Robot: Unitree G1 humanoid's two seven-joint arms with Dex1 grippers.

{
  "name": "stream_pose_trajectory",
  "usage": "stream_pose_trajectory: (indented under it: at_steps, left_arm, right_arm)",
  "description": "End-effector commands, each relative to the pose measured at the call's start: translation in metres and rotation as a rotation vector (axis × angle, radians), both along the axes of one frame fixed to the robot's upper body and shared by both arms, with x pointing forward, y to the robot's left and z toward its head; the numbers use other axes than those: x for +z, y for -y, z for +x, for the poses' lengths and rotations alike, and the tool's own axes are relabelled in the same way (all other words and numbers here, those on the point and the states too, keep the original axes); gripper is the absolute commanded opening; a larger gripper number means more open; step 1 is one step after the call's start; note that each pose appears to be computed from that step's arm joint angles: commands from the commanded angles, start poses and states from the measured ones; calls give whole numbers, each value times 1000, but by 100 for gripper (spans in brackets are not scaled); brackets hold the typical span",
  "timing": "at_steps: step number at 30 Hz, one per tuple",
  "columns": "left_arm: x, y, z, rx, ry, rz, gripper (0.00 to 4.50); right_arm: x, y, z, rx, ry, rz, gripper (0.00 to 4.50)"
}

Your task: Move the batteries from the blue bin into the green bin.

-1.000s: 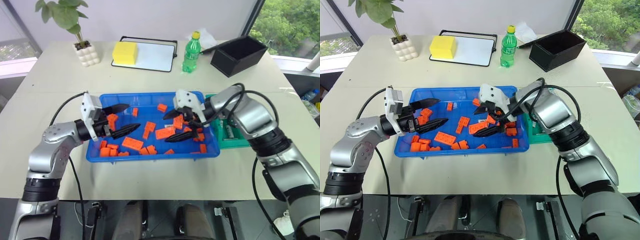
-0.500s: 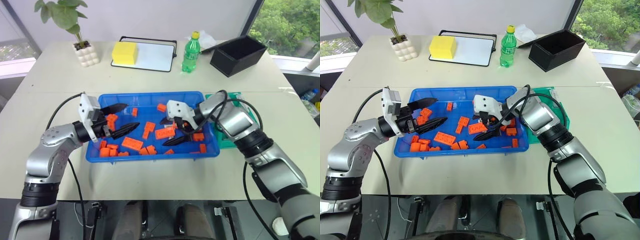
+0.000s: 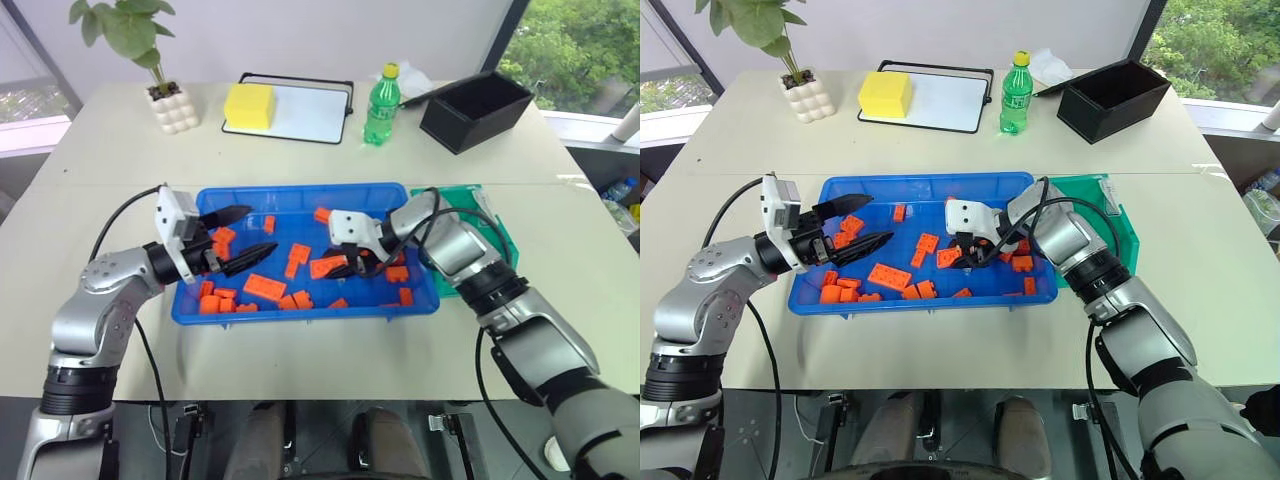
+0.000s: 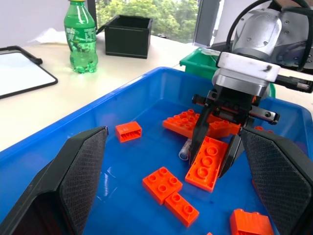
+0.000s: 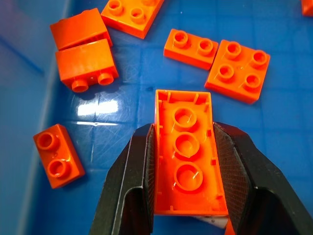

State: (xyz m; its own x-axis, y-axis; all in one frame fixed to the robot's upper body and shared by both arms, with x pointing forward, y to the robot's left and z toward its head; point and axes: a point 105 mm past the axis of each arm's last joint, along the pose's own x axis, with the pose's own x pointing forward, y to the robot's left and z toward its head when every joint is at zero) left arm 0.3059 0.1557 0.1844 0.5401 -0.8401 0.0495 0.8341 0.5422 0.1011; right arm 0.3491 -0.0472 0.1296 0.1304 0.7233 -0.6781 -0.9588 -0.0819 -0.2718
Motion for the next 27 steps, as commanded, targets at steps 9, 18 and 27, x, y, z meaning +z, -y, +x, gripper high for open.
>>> stream_pose_trajectory:
  at_steps: [9, 18, 27]
  left_arm:
    - [12, -2, -2, 6, 59, -20, 450]
    - [12, 1, 0, -2, 61, -25, 450]
    - [12, 4, -2, -9, 58, -33, 450]
  right_arm:
    - [67, -42, -12, 68, 83, 213, 118]
    - [82, -89, -30, 141, 111, 393, 118]
    - [55, -106, -26, 133, 106, 403, 222]
